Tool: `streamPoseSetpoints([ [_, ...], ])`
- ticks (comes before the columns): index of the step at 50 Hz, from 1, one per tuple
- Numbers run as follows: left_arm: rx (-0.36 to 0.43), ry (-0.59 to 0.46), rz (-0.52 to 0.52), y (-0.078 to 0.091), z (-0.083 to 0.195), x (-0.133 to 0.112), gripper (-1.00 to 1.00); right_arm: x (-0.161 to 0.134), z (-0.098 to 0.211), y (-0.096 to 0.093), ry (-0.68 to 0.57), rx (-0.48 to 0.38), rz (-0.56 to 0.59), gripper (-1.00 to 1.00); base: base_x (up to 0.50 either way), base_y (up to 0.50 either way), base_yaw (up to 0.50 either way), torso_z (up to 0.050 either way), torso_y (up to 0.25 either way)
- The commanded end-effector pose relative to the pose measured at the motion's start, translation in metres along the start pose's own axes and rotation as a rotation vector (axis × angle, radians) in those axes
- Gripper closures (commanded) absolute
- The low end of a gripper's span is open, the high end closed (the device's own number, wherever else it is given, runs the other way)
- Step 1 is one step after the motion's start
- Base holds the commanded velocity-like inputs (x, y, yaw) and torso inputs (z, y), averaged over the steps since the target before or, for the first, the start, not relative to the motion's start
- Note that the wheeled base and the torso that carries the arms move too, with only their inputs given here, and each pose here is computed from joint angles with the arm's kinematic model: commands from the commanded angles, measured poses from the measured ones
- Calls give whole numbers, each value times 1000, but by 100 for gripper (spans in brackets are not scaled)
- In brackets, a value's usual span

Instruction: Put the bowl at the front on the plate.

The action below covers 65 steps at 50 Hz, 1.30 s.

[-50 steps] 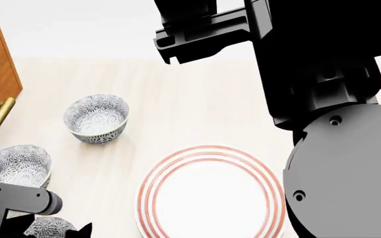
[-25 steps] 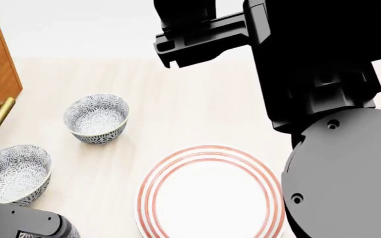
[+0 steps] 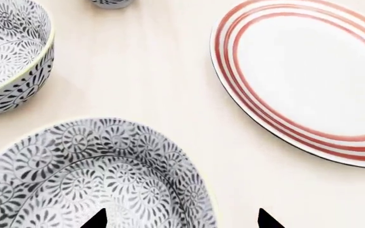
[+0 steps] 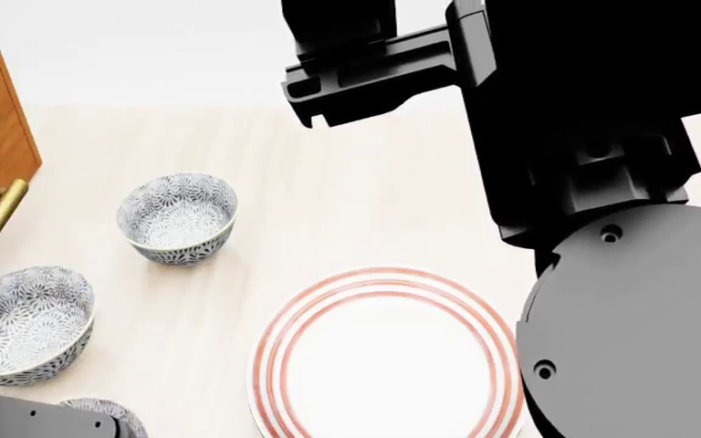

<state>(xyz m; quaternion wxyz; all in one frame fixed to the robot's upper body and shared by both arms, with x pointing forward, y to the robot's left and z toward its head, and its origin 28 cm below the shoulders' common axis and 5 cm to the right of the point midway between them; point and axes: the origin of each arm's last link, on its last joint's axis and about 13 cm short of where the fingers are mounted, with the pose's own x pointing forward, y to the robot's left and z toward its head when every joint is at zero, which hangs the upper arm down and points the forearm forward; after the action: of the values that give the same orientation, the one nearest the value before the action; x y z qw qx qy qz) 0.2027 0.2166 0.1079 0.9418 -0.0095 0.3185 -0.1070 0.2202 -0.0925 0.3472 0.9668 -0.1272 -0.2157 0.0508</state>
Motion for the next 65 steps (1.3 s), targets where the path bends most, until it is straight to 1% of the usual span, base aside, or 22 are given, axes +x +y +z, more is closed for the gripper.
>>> streamPoseSetpoints([
  [1, -7, 23, -8, -2, -4, -2, -100, 0, -1, 0, -1, -2, -1, -100, 0, 0, 0, 0, 0],
  [21, -22, 67, -3, 0, -7, 2, -100, -1, -1, 0, -6, 0, 4, -100, 0, 0, 0, 0, 0],
  [22, -14, 74, -14, -1, -8, 2, 100, -1, -1, 1, -7, 0, 5, -100, 0, 0, 0, 0, 0],
  [23, -3, 70, -6, 0, -9, 2, 100, -1, -1, 1, -7, 1, 5, -100, 0, 0, 0, 0, 0],
  [27, -13, 67, -12, 0, -7, 0, 100, -1, -2, 0, -5, 0, 6, -100, 0, 0, 0, 0, 0],
  [29, 2, 62, -23, -1, -9, 0, 100, -1, -2, 1, -5, 0, 6, -100, 0, 0, 0, 0, 0],
  [35, -7, 51, -27, 0, -7, -1, 100, -1, -1, 1, -7, -3, 11, -100, 0, 0, 0, 0, 0],
  [40, 7, 9, -22, 0, -6, -3, 100, -2, -2, 1, -6, -1, 10, -100, 2, 0, 0, -3, 0],
  [43, 42, -19, -1, 1, -5, -4, 100, -2, -2, 1, -8, -4, 11, -100, 0, 0, 0, 0, 0],
  [44, 68, -61, 35, 2, -3, -4, 100, -1, -2, 1, -10, -4, 11, -100, 0, 0, 0, 0, 0],
  [46, 74, -73, 26, 2, -2, -4, 100, -1, -1, 1, -11, -3, 12, -100, 0, 0, 0, 0, 0],
  [47, 93, -94, 50, 2, -1, -5, 100, -1, -1, 1, -12, -2, 12, -100, 0, 0, 0, 0, 0],
  [53, 115, -115, 56, 3, 1, -5, 100, -2, -1, 1, -14, -2, 12, -100, 0, 0, -1, 0, 0],
  [59, 173, -146, 61, 2, 1, -7, 100, -2, -2, 1, -14, -3, 13, -100, 2, 0, 0, 0, 0],
  [65, 176, -167, 75, 3, 4, -8, 100, -2, -2, 0, -15, -4, 13, -100, 0, 0, 0, 0, 0],
])
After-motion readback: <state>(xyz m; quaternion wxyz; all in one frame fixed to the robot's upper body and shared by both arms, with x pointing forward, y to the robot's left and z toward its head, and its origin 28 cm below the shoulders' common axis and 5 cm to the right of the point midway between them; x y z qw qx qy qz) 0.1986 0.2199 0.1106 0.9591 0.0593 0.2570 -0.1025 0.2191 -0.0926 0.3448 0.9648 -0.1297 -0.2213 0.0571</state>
